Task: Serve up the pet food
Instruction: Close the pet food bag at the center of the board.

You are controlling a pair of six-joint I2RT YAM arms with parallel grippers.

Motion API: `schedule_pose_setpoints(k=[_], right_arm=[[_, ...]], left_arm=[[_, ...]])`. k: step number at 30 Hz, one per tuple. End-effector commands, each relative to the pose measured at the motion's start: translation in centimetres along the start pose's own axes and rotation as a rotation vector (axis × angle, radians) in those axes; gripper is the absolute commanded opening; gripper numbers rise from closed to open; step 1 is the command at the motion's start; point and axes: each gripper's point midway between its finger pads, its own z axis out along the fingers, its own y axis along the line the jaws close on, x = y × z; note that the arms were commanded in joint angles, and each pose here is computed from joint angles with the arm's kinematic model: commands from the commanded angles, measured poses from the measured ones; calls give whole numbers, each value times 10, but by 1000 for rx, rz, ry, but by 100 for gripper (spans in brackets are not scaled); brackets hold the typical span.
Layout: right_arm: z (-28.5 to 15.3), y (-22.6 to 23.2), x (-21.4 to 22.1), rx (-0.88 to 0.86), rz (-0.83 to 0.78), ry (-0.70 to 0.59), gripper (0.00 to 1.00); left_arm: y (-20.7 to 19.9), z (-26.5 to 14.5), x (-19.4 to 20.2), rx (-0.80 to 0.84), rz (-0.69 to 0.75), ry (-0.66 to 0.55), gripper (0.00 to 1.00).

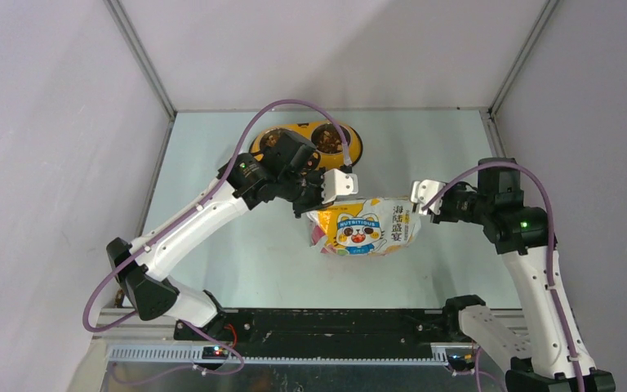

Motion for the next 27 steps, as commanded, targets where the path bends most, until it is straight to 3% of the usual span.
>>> schedule_pose_setpoints(k=[1, 6, 12, 27], right_arm=[[0, -17, -4, 73, -50, 19, 1], [-4, -27, -24, 89, 51, -65, 0], [-12, -52, -47, -39, 354, -248, 0], [-19, -85, -22, 186, 235, -127, 0]], left_arm=[[2, -23, -3, -49, 12, -18, 0], [3, -24, -3, -53, 12, -16, 0], [16, -29, -3, -131, -1, 6, 0], [78, -39, -22, -388, -84, 18, 0]])
